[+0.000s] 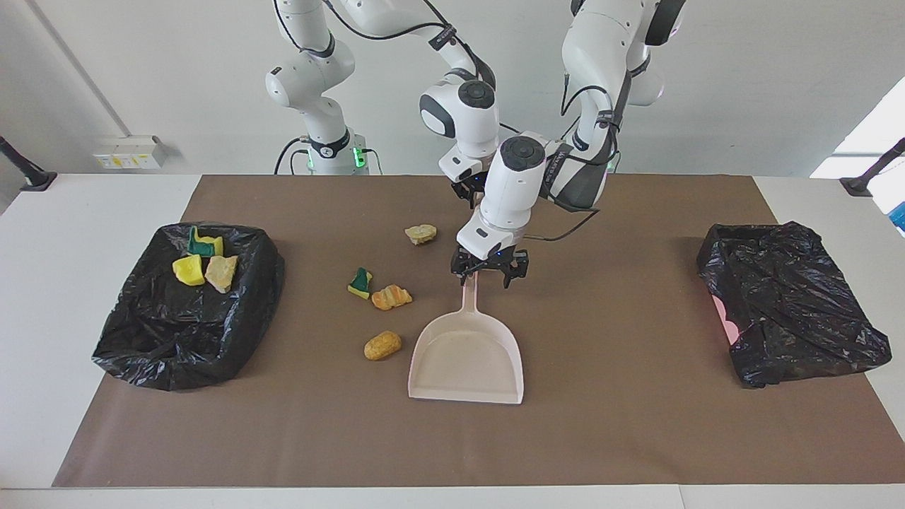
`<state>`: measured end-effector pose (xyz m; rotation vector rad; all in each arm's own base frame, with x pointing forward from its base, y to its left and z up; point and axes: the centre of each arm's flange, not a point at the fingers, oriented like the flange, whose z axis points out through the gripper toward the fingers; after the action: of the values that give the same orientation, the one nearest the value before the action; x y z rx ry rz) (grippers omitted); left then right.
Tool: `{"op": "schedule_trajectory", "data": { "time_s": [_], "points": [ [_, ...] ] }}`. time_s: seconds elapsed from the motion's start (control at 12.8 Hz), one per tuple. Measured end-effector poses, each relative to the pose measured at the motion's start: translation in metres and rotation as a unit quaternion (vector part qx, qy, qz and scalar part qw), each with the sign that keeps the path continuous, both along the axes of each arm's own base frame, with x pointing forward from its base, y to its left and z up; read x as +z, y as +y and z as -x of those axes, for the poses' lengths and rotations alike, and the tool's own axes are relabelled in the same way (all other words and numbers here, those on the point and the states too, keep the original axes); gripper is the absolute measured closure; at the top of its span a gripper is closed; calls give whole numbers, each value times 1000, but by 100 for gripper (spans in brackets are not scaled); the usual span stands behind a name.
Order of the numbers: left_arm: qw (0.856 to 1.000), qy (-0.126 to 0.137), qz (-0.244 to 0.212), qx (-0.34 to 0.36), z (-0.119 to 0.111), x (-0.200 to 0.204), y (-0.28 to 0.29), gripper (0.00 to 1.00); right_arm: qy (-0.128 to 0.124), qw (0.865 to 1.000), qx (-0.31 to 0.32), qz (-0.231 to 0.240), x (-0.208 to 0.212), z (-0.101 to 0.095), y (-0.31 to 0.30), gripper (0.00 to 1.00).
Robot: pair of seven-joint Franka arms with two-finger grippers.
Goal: Sweep and dump trash in bin
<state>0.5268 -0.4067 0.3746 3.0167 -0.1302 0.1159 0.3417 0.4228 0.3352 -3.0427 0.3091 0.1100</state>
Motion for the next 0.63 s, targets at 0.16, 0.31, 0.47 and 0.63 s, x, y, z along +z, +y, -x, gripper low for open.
{"op": "schedule_trajectory", "data": {
  "time_s": [0.16, 0.31, 0.47, 0.63],
  "points": [
    [1000, 11, -7, -11, 11, -22, -15, 0, 0, 1000, 0, 0, 0, 0, 0, 75],
    [1000, 12, -8, -10, 10, -30, -16, 0, 0, 1000, 0, 0, 0, 0, 1, 75],
    [1000, 7, -7, -5, 4, -26, -12, 0, 6, 1000, 1, 5, 1, 1, 0, 75],
    [1000, 4, -7, -3, 1, -23, -10, 2, 27, 999, 3, 26, 10, 2, -5, 75]
  ]
}}
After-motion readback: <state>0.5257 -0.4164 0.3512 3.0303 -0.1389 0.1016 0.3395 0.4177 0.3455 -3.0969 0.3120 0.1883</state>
